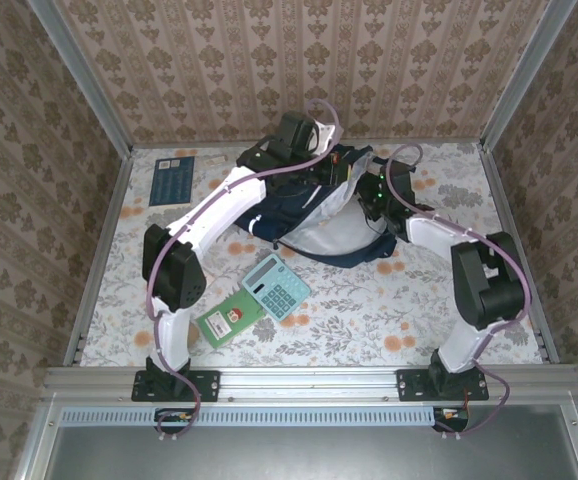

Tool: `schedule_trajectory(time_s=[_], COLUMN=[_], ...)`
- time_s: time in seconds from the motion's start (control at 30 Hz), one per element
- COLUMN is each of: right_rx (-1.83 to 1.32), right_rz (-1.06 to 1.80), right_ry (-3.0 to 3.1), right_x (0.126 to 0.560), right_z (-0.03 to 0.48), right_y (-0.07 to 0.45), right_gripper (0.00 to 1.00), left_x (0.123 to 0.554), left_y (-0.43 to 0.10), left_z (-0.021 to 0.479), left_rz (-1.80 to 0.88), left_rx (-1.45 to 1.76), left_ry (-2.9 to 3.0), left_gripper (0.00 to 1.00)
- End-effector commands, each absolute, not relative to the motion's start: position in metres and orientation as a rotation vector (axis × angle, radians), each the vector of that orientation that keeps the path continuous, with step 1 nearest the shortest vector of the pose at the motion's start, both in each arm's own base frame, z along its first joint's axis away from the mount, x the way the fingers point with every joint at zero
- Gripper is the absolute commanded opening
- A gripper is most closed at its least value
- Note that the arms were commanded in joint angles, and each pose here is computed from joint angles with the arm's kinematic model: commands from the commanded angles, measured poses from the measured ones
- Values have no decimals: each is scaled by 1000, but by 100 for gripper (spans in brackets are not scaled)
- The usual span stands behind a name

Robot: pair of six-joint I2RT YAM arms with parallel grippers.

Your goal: Pack books, pencil case, and school supplies into a backpack

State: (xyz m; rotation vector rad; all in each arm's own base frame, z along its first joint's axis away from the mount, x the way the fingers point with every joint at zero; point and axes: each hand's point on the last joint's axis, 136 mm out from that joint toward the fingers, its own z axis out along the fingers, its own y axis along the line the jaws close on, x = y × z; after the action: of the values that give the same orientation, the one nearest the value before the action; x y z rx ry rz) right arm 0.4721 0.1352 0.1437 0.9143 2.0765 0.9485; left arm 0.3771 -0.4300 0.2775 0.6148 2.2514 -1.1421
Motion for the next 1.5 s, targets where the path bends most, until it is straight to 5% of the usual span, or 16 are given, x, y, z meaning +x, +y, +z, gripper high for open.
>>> schedule_trajectory(time_s=[0.0, 0.3, 0.43, 0.83, 1.23, 1.47], right_rx=[869, 760, 736, 538, 293, 241], right_rz=[893, 790, 781, 860, 881, 874], right_ry=[2119, 2114, 2114, 2161, 2195, 2170], right_x=[448, 400, 390, 381, 380, 380], right_z=[150, 190, 195, 218, 248, 264], right_y=[124, 105, 103, 150, 215, 220], right_gripper=[61, 59, 56, 53, 54, 59], left_x=[374, 378, 383, 442, 502, 531], left_y=[-425, -403, -383, -228, -64, -17], left_z=[314, 279, 277, 246, 168, 119], left_rz=[-1197, -1144, -1109, -736, -509, -505], left_rx=[610, 525, 487, 96, -368, -517], left_ry=[2152, 2257, 2272, 2343, 2418, 2469], left_gripper=[0, 15, 42, 79, 76, 74])
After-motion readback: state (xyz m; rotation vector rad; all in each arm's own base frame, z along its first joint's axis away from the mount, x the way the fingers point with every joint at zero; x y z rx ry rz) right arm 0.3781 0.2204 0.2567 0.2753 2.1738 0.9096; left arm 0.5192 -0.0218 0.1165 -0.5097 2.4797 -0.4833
